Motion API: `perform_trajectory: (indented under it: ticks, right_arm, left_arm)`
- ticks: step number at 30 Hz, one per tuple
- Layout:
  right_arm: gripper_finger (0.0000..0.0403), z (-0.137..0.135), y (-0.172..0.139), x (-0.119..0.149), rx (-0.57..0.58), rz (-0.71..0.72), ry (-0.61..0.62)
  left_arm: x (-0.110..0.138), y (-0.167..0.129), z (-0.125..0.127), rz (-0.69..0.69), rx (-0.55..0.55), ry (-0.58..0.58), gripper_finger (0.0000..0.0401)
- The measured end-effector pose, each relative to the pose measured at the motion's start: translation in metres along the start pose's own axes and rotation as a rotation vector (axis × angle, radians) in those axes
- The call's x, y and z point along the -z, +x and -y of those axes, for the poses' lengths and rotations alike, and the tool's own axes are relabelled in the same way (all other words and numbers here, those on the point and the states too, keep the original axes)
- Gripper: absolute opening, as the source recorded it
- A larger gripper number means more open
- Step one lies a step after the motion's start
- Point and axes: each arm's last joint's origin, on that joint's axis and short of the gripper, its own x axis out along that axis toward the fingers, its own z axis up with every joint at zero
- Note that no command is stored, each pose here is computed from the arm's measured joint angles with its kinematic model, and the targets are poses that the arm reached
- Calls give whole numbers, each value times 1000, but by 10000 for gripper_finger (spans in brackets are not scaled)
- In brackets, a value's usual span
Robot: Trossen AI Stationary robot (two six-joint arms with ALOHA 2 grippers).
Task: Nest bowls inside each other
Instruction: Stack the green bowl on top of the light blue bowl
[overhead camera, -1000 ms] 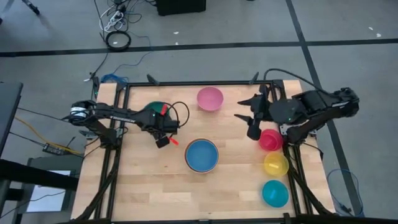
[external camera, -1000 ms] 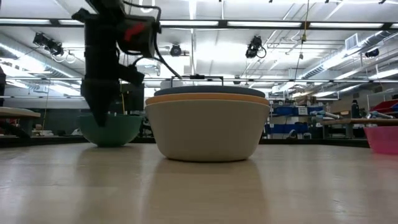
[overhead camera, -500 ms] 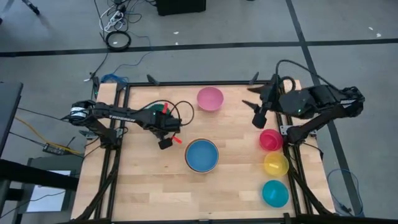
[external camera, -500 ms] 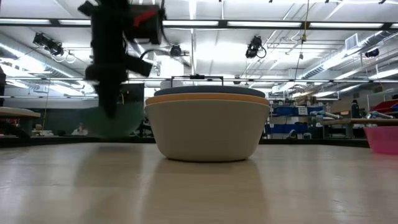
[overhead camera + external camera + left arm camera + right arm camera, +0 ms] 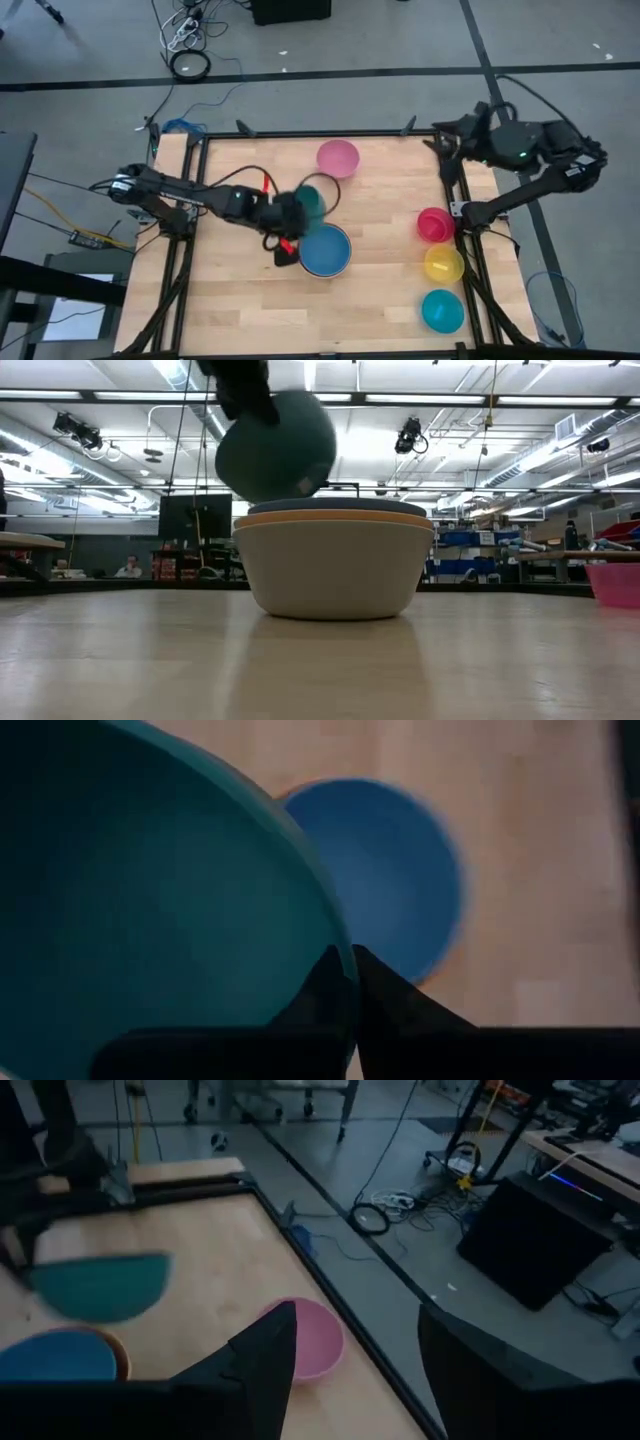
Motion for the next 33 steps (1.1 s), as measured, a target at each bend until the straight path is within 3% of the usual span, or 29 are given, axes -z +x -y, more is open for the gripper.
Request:
perform_trajectory:
  ticks: [10, 15, 20, 23, 27, 33]
  right_arm:
    - [194, 24, -21, 9, 20, 36, 67]
    - [193, 23, -19, 13, 19, -4, 82]
    - [198, 9, -5, 22, -57, -78, 92]
    - [210, -9, 14, 34, -111, -175, 57]
    - [233, -37, 46, 51, -100, -282, 0]
    - [254, -65, 77, 57, -124, -267, -28]
  left_arm:
    - [5, 47, 46, -47, 176, 49, 6]
    - [-4, 55, 62, -59, 216, 69, 6]
    - [-18, 57, 77, -64, 262, 88, 13]
    - [-23, 51, 84, -52, 240, 102, 53]
    - [-29, 37, 90, -21, 166, 117, 121]
    - [-23, 29, 86, -73, 19, 115, 214]
